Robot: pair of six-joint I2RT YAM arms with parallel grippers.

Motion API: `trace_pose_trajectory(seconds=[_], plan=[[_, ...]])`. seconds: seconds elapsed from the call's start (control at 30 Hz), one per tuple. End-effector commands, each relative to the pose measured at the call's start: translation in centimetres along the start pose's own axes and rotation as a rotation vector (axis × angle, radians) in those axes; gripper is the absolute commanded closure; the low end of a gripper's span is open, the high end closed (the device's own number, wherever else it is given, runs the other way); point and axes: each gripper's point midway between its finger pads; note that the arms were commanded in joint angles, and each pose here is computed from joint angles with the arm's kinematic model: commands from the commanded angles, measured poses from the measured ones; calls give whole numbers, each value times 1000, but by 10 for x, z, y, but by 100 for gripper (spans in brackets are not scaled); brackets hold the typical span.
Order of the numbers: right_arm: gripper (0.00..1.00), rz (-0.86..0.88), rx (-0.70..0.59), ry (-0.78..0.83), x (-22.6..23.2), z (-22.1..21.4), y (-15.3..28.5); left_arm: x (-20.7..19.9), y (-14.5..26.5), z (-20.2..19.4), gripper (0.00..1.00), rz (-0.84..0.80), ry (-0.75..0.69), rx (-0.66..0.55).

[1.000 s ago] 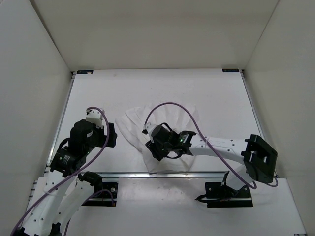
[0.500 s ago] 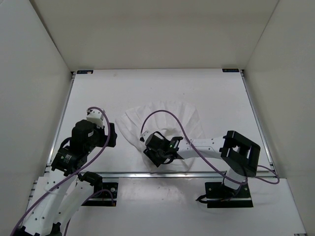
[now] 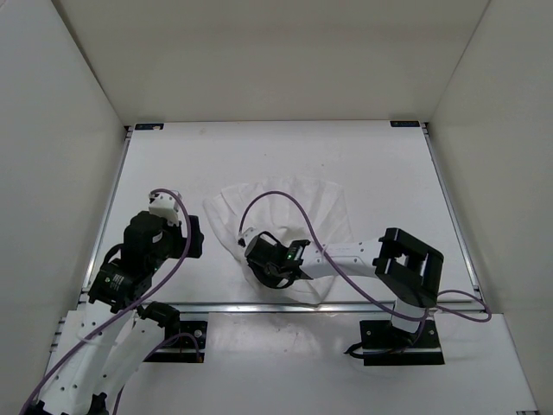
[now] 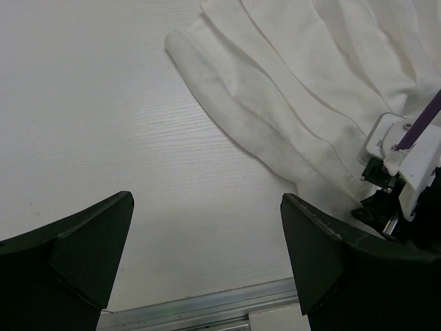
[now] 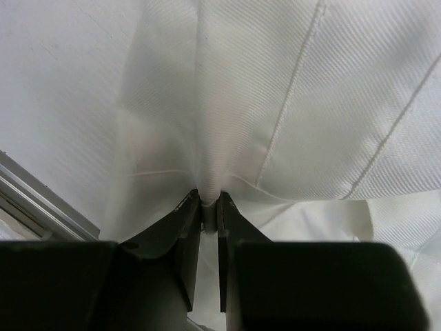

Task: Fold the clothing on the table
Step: Flatten the skirt out

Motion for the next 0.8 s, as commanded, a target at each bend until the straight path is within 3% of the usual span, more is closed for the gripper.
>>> trace_pose_trajectory(seconds=[0.0, 0.17, 0.27, 0.4, 0.53, 0.6, 0.67, 0.73, 0.77], plan=[[89, -34, -37, -17, -4, 20, 13, 2, -1, 5, 1, 16, 16, -26], [85, 73, -199, -110, -11, 82, 63, 5, 2, 6, 1, 29, 20, -40], [93, 178, -297, -196, -19, 106, 88, 5, 2, 5, 1, 31, 24, -43], [100, 204, -330, -234, -36, 111, 98, 4, 3, 4, 1, 27, 20, -40], [100, 216, -357, -267, -44, 123, 113, 5, 3, 5, 2, 30, 22, -43], [100, 262, -384, -315, -47, 140, 120, 6, 3, 5, 12, 34, 26, -44], [100, 366, -422, -349, -42, 174, 134, 9, 5, 7, 32, 49, 42, -50], [100, 418, -514, -350, -39, 234, 154, 16, 7, 7, 43, 87, 59, -61], [100, 398, -515, -333, -44, 248, 143, 20, 9, 9, 50, 108, 72, -76]])
Point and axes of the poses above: each gripper's point midway between its finger pads, its own y axis back along the fingers, its own x axis along the line the jaws close on, z = x × y, and after that the axes turned 9 degrees about -y, right-handed
